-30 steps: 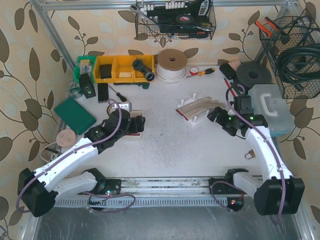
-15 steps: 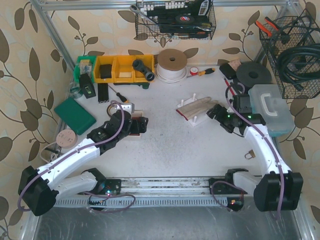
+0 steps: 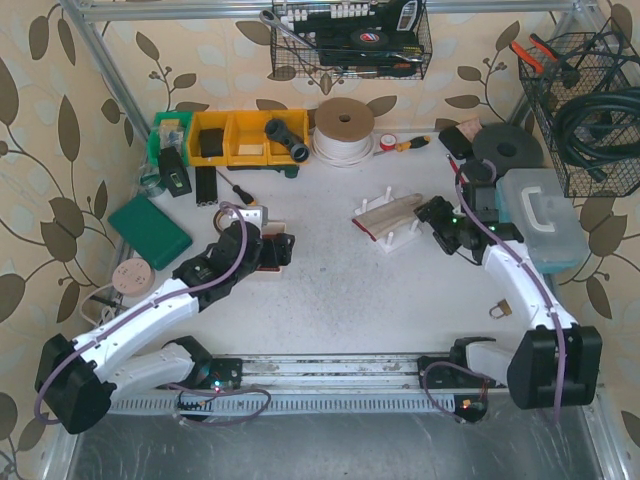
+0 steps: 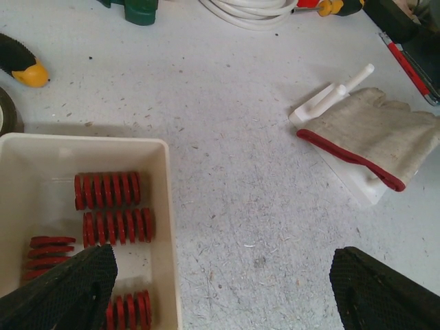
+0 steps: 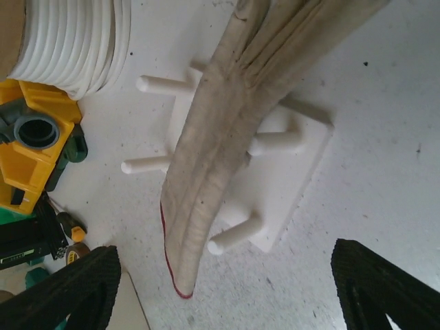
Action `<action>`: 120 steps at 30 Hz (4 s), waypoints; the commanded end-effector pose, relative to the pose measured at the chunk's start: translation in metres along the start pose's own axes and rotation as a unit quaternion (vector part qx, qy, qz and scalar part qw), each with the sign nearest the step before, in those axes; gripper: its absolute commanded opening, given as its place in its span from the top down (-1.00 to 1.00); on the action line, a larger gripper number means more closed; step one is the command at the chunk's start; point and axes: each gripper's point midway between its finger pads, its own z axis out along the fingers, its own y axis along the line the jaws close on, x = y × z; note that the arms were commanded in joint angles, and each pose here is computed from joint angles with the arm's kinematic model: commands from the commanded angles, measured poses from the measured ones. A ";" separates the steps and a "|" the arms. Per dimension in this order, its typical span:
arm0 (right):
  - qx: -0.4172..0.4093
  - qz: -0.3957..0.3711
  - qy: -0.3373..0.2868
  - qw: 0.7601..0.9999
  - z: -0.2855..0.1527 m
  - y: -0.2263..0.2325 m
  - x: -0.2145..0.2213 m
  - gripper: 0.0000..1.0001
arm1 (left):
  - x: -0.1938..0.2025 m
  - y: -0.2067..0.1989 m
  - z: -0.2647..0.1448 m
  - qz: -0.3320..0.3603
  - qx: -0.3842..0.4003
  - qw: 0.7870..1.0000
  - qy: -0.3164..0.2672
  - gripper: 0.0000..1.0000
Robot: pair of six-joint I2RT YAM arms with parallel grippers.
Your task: Install the large spring
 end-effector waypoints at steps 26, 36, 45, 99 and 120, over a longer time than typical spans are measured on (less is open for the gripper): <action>0.045 -0.025 -0.006 0.999 0.105 0.029 0.012 0.26 | -0.017 0.014 -0.021 -0.039 0.003 0.995 -0.088 -0.73; 0.050 -0.074 -0.042 0.995 0.070 0.046 0.007 1.00 | -0.018 0.021 -0.025 -0.049 -0.005 0.994 -0.101 -0.67; -0.003 -0.145 -0.075 0.987 0.023 0.104 -0.017 1.00 | -0.018 0.019 -0.023 -0.048 -0.003 0.994 -0.098 -0.66; 0.009 -0.100 -0.079 0.992 0.181 0.095 -0.139 -0.76 | -0.016 0.008 0.002 -0.014 -0.012 0.999 -0.050 -0.62; 0.084 -0.347 0.131 0.925 0.067 0.037 0.019 -0.59 | -0.018 0.022 -0.014 -0.047 -0.018 0.995 -0.090 -0.60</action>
